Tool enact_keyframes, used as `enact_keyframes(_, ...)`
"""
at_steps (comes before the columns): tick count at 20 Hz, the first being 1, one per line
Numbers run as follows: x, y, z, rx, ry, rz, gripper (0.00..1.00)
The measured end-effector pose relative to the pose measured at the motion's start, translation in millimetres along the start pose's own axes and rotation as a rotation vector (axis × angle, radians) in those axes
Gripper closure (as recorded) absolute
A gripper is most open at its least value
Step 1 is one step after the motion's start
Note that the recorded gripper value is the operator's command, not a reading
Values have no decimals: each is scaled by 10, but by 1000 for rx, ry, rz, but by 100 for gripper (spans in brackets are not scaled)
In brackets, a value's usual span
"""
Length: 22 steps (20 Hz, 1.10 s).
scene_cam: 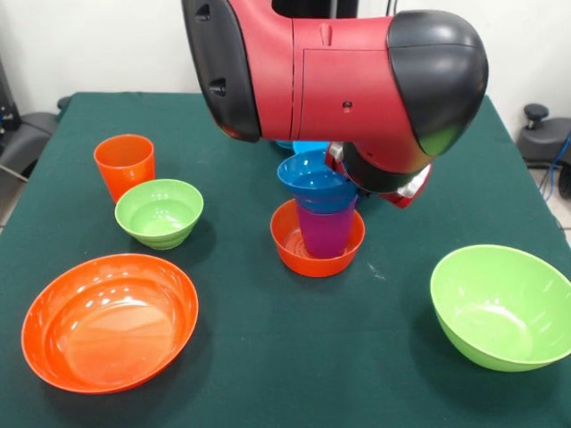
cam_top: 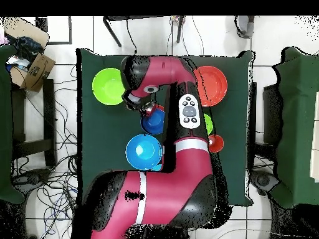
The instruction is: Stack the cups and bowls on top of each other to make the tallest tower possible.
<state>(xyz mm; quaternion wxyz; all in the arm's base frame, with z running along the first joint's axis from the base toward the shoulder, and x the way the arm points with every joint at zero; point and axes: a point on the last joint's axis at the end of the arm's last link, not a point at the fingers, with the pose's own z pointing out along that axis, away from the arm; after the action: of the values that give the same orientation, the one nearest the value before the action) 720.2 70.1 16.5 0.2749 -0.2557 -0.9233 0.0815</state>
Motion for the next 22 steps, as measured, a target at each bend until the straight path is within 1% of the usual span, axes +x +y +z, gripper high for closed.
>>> enact_keyframes(6, -20, 15, 56, -3, -5, -1, 0)
enact_keyframes(8, -37, 24, 59, -9, -17, -1, 0)
enact_keyframes(9, -56, 32, 57, -16, -32, -1, 0)
enact_keyframes(12, -73, 41, 57, -22, -45, -1, 0)
enact_keyframes(15, -107, 54, 61, -34, -68, -1, 0)
enact_keyframes(19, -127, 57, 62, -40, -80, -1, 0)
enact_keyframes(22, -130, 55, 62, -41, -81, 0, 0)
